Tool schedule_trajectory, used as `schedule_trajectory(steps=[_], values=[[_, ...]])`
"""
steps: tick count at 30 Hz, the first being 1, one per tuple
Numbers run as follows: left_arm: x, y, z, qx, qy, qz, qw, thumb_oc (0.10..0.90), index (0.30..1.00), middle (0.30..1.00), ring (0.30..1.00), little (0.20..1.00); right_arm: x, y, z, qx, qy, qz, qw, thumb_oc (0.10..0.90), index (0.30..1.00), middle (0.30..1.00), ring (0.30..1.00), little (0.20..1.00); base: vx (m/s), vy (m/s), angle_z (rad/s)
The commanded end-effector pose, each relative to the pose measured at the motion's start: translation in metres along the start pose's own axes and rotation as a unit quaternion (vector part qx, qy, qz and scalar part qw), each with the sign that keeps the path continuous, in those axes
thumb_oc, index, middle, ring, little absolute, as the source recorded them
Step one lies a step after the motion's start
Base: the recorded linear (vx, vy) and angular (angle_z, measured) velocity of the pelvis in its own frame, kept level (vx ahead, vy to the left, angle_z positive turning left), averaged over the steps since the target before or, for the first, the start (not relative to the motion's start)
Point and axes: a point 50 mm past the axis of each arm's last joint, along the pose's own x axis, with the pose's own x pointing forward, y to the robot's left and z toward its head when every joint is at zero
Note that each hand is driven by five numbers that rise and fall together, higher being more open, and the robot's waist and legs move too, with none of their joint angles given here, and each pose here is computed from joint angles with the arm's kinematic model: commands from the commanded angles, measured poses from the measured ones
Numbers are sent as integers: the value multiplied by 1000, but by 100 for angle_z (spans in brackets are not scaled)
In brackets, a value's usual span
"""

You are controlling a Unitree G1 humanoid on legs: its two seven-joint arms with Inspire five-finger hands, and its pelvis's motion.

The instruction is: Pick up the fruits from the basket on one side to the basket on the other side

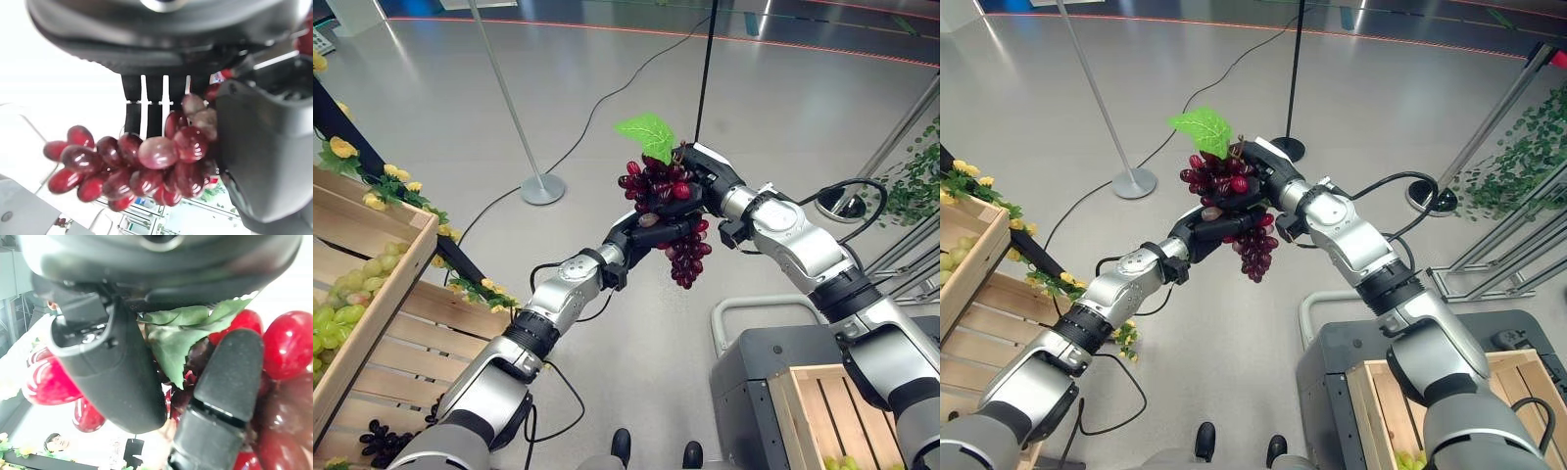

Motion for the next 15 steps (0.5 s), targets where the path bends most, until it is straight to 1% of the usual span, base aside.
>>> schedule_trajectory(steps=[1,3,4,6,10,15], values=[[14,-12,48,-31,-147,-15,989,400,300,300,300,300,13,9,29,11,-51,32,998,800,900,900,900,900,0,0,0],[10,-7,43,-53,-147,-8,988,400,300,300,300,300,8,-6,14,-34,1,5,999,800,900,900,900,900,0,0,0],[9,-6,41,-58,-147,-7,987,400,300,300,300,300,6,-10,10,-43,9,-3,999,800,900,900,900,900,0,0,0],[4,1,34,-80,-148,8,986,400,300,300,300,300,-1,-27,-2,-75,54,-26,995,800,900,900,900,900,0,0,0],[-2,11,26,-95,-144,24,985,400,300,300,300,300,-10,-42,-14,-91,101,-33,990,800,900,900,900,900,0,0,0],[-8,21,15,-101,-136,38,985,400,300,300,300,300,-19,-56,-21,-104,132,-26,986,800,900,900,900,900,0,0,0]])
